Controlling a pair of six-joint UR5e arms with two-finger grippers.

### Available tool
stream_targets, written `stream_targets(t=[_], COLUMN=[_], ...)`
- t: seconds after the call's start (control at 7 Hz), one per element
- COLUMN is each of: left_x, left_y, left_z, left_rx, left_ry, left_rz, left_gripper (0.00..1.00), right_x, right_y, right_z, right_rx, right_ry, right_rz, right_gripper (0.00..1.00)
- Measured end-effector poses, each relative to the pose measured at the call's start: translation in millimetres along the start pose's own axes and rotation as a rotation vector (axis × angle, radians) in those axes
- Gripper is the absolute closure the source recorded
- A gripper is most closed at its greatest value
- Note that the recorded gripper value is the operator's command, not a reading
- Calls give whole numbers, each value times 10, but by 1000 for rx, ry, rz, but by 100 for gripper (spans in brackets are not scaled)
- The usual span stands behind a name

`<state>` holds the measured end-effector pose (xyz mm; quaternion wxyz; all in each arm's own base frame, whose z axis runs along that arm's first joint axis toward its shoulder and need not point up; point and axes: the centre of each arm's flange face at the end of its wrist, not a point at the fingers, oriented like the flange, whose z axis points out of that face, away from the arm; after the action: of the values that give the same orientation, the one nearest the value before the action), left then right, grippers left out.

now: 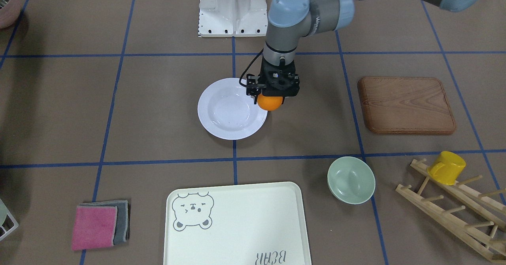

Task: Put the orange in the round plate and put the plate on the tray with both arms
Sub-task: 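Carry the orange over the white plate and release it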

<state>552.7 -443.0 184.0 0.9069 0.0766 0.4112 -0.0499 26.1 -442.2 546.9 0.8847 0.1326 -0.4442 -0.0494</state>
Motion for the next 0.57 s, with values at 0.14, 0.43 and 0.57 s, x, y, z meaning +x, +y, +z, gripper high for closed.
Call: stream_targets(t=[0.14, 0.43, 0.57], left_x=[326, 682, 755], left_y=[71, 347, 486], left_z=[144, 414, 500], left_rx=[-1, -5, -8], left_ry=[-13, -37, -35], left_rz=[-23, -27, -20], left_gripper=[100, 2, 1], right_x=[-73, -183, -235], right_y=[-30, -73, -100], right_z=[42, 129, 163], right_rx=[1, -6, -9], right_ry=[-7, -10, -12], right_rz=[15, 25, 27], right_gripper=[0, 0, 0])
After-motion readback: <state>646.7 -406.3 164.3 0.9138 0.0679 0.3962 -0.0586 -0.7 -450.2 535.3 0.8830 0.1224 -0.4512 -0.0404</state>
